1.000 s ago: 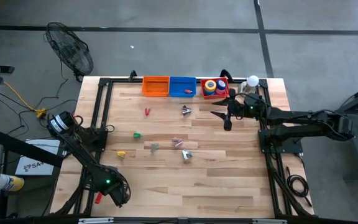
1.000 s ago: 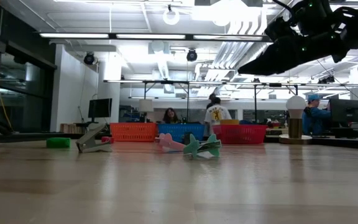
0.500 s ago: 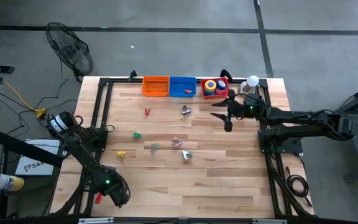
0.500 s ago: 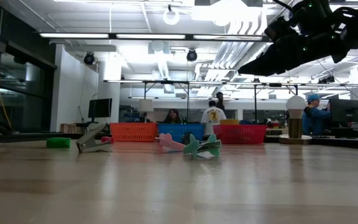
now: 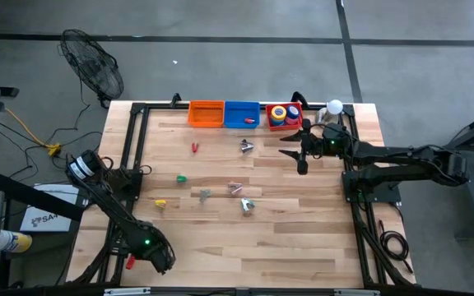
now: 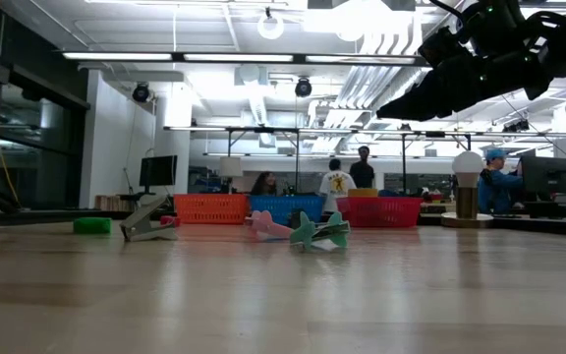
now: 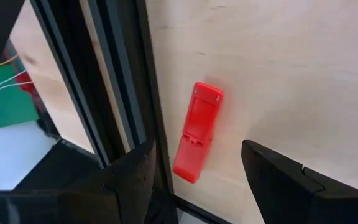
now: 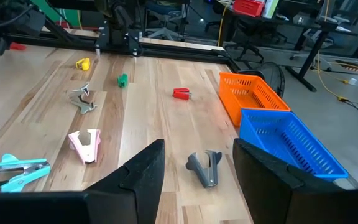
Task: Pick and place Stapler, Stapler remover, tape
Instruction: Put the red stapler into the blue bin
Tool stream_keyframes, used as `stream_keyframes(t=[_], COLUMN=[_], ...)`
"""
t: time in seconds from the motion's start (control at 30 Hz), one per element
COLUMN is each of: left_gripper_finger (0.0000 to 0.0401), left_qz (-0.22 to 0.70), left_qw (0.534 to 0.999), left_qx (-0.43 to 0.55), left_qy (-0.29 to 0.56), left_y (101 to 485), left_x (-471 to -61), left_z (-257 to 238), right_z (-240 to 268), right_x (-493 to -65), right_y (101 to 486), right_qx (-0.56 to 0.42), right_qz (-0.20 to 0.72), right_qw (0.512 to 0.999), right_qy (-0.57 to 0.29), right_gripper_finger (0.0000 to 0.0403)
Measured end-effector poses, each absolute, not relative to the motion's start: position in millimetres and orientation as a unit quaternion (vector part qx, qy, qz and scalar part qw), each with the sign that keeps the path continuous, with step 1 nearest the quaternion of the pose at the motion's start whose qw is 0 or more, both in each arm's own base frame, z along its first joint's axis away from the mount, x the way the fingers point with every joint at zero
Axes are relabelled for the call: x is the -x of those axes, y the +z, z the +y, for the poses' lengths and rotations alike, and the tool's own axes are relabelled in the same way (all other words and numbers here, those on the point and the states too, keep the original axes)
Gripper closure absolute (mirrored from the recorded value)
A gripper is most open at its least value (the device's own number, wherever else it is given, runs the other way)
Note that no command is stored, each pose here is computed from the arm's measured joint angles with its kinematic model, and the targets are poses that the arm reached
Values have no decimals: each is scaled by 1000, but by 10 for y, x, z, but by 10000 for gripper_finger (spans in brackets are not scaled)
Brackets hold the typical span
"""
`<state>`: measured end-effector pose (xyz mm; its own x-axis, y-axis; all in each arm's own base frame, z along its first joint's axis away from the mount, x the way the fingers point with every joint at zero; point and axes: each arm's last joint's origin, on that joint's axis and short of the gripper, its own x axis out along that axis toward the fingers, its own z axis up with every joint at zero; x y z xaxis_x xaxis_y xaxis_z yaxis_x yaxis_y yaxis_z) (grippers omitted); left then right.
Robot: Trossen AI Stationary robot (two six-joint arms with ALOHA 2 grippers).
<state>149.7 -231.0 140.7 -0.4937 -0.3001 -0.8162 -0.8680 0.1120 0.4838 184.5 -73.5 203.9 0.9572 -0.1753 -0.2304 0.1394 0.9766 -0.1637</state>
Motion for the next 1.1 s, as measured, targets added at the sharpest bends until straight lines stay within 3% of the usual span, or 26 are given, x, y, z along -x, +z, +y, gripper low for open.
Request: stream_keyframes(t=[0.13,0.57,0.8,1.1], left_gripper_finger=[169,169,170,169], left_qz=[701,700,727,746], left_qw=[262,304,273,288], left_qx=[414,431,434,436], left_qy=[518,482,456,414], left_y=[1353,1302,1119,1091], left_x=[-1502,-1521,-1447,-1480], left_z=[-2328,-2337,-2241,-2246], right_z=[-735,-730,-730,-729], right_x=[-1845,-1844,-1844,-1843], right_y=[2039,2034,2033,2029], right_qx=[71,69,69,68], right_qz=[123,124,124,126], right_qw=[987,987,987,987], right_qy=[-80,-72,-72,-72], right_gripper_finger=[221,221,221,221])
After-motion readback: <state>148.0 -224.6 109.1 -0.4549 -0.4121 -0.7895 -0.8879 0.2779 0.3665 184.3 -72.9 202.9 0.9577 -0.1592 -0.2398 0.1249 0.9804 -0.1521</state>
